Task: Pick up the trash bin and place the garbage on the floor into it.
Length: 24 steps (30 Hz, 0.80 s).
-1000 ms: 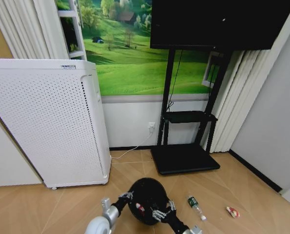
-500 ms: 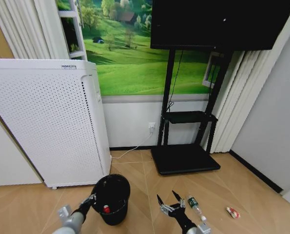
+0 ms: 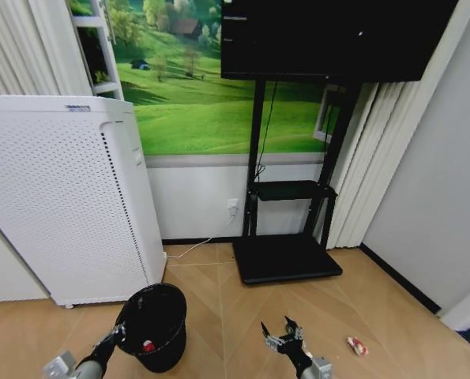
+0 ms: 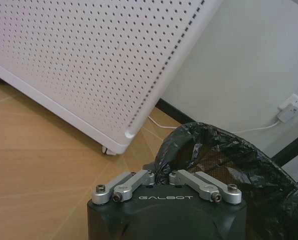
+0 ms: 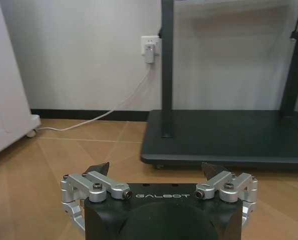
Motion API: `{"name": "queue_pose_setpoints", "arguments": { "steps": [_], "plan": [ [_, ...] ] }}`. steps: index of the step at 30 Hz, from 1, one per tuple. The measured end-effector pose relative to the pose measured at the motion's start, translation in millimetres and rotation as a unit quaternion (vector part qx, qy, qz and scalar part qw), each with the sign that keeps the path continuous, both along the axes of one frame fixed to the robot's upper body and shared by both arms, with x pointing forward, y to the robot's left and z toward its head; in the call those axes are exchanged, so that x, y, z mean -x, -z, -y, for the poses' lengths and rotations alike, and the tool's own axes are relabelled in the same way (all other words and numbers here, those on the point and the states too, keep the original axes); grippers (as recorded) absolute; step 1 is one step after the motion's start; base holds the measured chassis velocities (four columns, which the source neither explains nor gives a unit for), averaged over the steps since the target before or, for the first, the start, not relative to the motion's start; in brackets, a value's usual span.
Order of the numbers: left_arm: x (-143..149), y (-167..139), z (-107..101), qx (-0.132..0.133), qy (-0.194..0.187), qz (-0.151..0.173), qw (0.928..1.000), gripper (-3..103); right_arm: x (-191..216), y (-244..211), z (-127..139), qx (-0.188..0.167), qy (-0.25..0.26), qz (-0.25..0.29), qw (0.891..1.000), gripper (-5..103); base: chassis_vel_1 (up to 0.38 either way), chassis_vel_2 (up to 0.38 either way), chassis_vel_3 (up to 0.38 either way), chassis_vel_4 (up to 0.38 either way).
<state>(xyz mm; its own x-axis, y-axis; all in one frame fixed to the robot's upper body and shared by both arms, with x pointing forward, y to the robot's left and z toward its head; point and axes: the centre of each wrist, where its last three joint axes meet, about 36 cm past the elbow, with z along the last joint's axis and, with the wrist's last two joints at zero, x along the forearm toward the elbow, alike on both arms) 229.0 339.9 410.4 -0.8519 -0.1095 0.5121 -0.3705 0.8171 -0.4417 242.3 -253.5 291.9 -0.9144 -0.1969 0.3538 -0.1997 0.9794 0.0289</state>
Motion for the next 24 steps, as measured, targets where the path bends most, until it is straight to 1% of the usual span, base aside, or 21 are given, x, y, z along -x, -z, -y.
{"name": "queue_pose_setpoints", "arguments": {
  "steps": [1,2,3,4,6,7,8,9,11,12,16,18,19,20,21,22,23,24],
  "plan": [
    [4.3,0.9,-0.7,0.001,-0.005,-0.002,1.0,6,-2.9,8.0,1.3,0.019,-0.001,0.007,1.0,100,-0.208,-0.221,0.176,0.232],
    [4.3,0.9,-0.7,0.001,-0.005,-0.002,1.0,6,-2.9,8.0,1.3,0.019,-0.001,0.007,1.0,100,-0.208,-0.221,0.176,0.232],
    [7.9,0.4,-1.4,0.002,-0.008,-0.002,1.0,6,-6.3,12.1,2.2,0.03,-0.001,0.007,1.0,100,-0.199,-0.221,0.138,0.162],
    [7.9,0.4,-1.4,0.002,-0.008,-0.002,1.0,6,-6.3,12.1,2.2,0.03,-0.001,0.007,1.0,100,-0.199,-0.221,0.138,0.162],
    [15.7,-3.0,-5.8,-0.005,-0.012,-0.001,0.9999,6,-17.3,23.4,3.5,0.045,0.007,-0.01,0.999,100,-0.199,-0.088,0.11,0.083],
    [15.7,-3.0,-5.8,-0.005,-0.012,-0.001,0.9999,6,-17.3,23.4,3.5,0.045,0.007,-0.01,0.999,100,-0.199,-0.051,0.081,0.083],
    [20.5,-4.5,-13.1,-0.02,-0.015,0.002,0.9997,6,-26.9,32.9,5.0,0.058,0.016,-0.023,0.998,100,0.0,0.0,0.0,0.0],
    [22.1,-4.6,-16.6,-0.027,-0.016,0.003,0.9995,6,-30.7,37.1,5.8,0.064,0.019,-0.03,0.997,100,0.074,0.023,-0.008,0.019],
    [22.1,-4.6,-16.6,-0.027,-0.016,0.003,0.9995,6,-30.7,37.1,5.8,0.064,0.019,-0.03,0.997,100,0.074,0.023,-0.008,0.019],
    [25.6,-4.5,-25.4,-0.04,-0.019,0.006,0.999,6,-36.3,44.2,6.4,0.071,0.023,-0.042,0.996,100,0.074,0.071,-0.057,-0.039],
    [29.2,-4.3,-33.9,-0.051,-0.024,0.007,0.9984,6,-41.1,52.5,8.0,0.077,0.027,-0.055,0.995,100,0.044,0.075,-0.065,-0.049],
    [31.2,-5.4,-38.9,-0.053,-0.028,0.008,0.9982,6,-43.5,58.5,8.3,0.08,0.027,-0.063,0.994,100,0.0,0.0,0.0,0.0],
    [33.9,-8.5,-47.9,-0.051,-0.037,0.01,0.998,6,-48.0,69.0,10.4,0.087,0.028,-0.076,0.993,100,0.0,0.0,0.0,0.0],
    [33.9,-8.5,-47.9,-0.051,-0.037,0.01,0.998,6,-48.0,69.0,10.4,0.087,0.028,-0.076,0.993,100,0.0,0.0,0.0,0.0],
    [38.0,-13.8,-59.7,-0.052,-0.049,0.014,0.9973,6,-54.5,83.1,10.9,0.096,0.03,-0.095,0.99,100,0.0,0.0,0.0,0.0],
    [41.5,-16.2,-66.3,-0.053,-0.058,0.016,0.9968,6,-61.8,90.4,9.5,0.1,0.032,-0.115,0.988,100,0.0,0.0,0.0,0.0],
    [41.5,-16.2,-66.3,-0.053,-0.058,0.016,0.9968,6,-61.8,90.4,9.5,0.1,0.032,-0.115,0.988,100,0.0,0.0,0.0,0.0],
    [44.5,-16.8,-67.5,-0.051,-0.06,0.017,0.9968,6,-71.0,96.0,5.1,0.107,0.028,-0.126,0.986,100,0.0,0.0,0.0,0.0]
  ]
}}
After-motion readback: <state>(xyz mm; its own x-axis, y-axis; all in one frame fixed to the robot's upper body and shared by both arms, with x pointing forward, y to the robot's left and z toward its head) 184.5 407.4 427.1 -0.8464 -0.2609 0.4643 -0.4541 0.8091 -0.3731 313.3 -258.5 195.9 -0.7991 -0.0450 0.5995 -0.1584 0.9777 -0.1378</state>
